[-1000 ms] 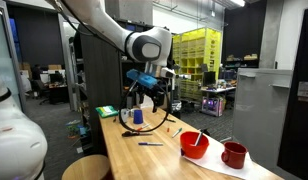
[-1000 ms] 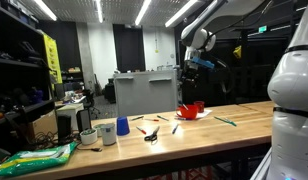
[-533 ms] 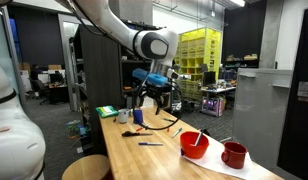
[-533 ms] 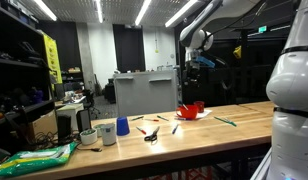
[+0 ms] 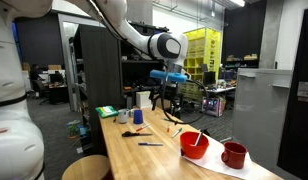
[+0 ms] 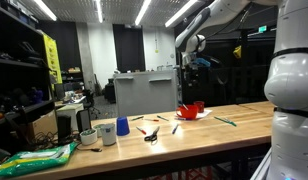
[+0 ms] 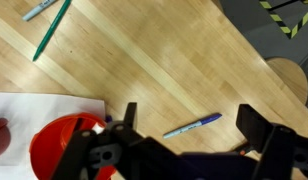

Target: Take the red marker out of the red bowl and place it on the table top

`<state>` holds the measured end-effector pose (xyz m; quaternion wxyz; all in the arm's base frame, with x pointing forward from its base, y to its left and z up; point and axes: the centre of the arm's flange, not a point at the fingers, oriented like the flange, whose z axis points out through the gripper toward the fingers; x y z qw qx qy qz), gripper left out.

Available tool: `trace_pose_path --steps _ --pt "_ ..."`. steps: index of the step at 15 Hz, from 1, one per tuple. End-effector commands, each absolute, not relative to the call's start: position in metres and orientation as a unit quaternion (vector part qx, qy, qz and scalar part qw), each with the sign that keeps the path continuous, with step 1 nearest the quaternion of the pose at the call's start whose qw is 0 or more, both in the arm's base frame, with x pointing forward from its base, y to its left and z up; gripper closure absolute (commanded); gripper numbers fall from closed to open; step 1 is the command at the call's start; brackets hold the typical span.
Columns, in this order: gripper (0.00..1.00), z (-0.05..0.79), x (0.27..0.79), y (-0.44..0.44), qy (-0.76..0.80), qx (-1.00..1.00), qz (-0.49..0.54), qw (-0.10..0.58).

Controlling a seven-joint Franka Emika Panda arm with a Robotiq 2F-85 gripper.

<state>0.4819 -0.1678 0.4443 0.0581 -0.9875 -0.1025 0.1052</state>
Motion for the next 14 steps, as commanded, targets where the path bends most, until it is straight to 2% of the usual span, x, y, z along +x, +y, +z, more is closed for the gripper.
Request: trace_pose_path --steps 1,7,14 --pt "0.0 0.444 0.482 -0.167 -0.103 -0.987 0.106 0.058" --pt "0.0 0.447 0.491 -0.181 -0.092 -0.989 0.098 0.056" --pt "0.0 0.427 0.545 -0.225 -0.071 -0.994 0.072 0.037"
